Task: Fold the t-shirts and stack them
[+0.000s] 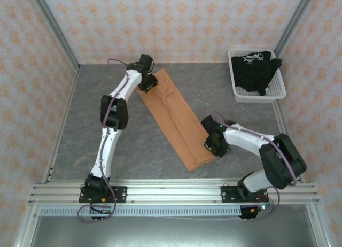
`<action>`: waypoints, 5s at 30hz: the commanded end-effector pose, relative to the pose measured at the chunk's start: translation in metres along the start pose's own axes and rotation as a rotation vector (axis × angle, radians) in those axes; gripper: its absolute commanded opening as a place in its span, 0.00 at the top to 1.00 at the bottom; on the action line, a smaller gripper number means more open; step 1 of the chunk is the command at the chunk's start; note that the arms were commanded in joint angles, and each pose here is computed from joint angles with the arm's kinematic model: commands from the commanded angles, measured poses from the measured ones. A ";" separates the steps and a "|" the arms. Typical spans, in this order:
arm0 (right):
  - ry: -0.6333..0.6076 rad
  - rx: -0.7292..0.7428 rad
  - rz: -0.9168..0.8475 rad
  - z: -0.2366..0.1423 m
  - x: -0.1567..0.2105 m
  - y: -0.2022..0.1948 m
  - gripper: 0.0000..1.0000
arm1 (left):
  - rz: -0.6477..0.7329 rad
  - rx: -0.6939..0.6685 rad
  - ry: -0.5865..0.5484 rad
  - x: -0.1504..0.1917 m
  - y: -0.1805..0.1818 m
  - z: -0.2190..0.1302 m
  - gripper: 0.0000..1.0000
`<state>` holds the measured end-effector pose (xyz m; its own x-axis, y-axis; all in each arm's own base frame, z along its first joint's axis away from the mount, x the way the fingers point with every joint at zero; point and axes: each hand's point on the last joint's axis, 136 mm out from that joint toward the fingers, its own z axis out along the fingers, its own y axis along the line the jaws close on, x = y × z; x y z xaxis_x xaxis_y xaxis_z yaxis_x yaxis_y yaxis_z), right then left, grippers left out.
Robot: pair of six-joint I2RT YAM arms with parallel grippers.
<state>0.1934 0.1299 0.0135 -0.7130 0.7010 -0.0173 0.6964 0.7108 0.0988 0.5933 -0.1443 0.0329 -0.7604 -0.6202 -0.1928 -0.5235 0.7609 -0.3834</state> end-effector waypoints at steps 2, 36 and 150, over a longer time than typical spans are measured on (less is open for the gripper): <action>0.144 -0.026 0.235 0.020 0.044 0.009 0.80 | 0.011 0.160 -0.014 0.006 -0.048 0.014 0.61; 0.277 -0.143 -0.479 -0.044 0.025 0.007 0.55 | -0.182 0.155 0.341 0.383 0.086 -0.142 0.51; 0.028 -0.221 -0.635 -0.126 0.064 0.078 1.00 | -0.028 0.228 -0.064 0.311 0.118 -0.237 1.00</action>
<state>0.1751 0.2408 0.1442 -0.9870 0.1468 -0.0658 0.1120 0.9206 0.3741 0.1823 -0.2141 0.1257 -0.7544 -0.6387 -0.1517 -0.4507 0.6720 -0.5876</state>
